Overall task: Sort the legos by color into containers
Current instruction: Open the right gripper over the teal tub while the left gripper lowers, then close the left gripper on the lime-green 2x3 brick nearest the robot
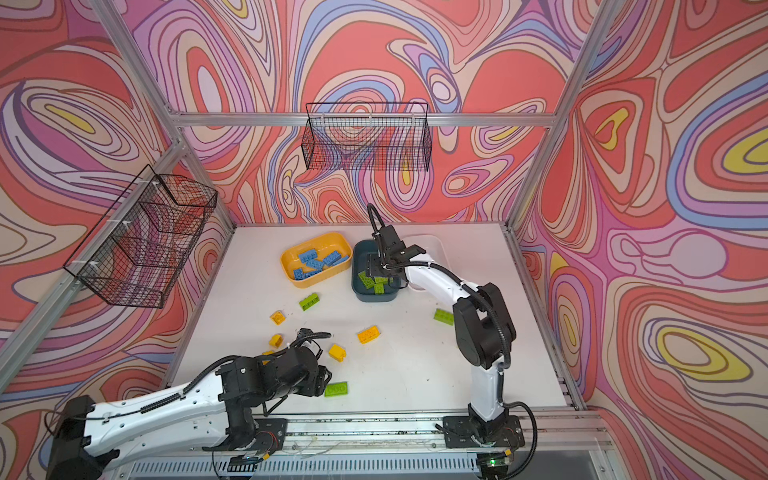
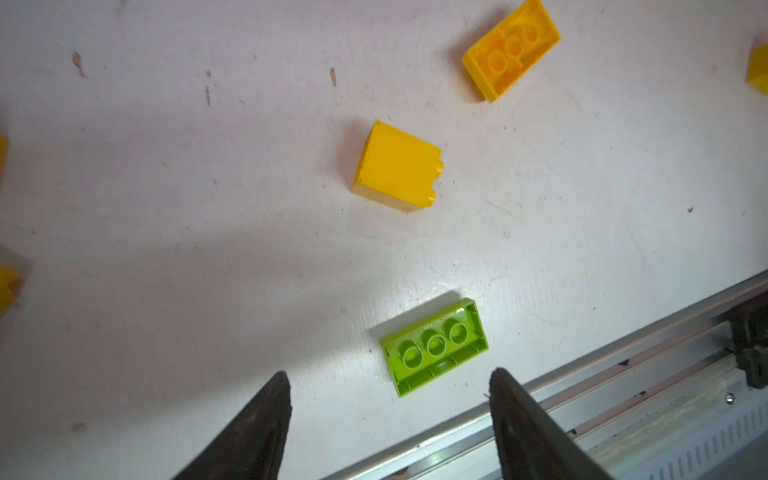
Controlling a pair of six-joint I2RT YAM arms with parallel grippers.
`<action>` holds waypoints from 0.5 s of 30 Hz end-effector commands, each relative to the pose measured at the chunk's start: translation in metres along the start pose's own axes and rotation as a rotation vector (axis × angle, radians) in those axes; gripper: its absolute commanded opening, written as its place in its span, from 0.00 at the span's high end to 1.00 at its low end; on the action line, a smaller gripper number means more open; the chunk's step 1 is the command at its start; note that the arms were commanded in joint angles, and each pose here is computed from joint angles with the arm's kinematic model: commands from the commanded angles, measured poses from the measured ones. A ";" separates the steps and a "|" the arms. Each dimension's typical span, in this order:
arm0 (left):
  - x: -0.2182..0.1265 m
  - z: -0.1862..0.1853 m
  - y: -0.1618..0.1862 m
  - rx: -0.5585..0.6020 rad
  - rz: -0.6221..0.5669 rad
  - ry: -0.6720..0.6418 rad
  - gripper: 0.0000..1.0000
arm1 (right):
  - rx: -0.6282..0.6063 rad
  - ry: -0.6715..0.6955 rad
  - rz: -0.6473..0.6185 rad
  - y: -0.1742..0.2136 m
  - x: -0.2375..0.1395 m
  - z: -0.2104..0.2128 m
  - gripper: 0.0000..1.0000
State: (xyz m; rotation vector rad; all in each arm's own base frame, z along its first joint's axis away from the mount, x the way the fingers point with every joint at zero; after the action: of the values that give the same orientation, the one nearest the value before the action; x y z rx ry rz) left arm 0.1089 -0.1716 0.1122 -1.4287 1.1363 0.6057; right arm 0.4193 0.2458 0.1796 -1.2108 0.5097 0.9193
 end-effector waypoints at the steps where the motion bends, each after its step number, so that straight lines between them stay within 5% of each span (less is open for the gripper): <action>1: 0.004 -0.008 -0.005 -0.063 -0.051 -0.101 0.23 | 0.026 -0.017 -0.080 -0.010 -0.029 -0.007 0.22; 15: 0.051 -0.054 0.009 -0.078 0.070 -0.150 0.20 | 0.133 -0.006 -0.151 0.028 -0.085 -0.071 0.19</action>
State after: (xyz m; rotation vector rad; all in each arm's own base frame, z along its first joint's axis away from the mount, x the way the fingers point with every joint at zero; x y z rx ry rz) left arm 0.1072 -0.2271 0.0728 -1.3340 1.0593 0.7753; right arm 0.3627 0.1573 0.2045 -1.1215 0.4812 0.7628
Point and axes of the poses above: each gripper's point midway between its finger pads, its own x axis out along the fingers, its own z axis along the line the jaws close on, y = z × x, the point moved 4 cm from there along -x, back along the fingers, and after that the axes turned 3 degrees about x, right-handed, at the moved point
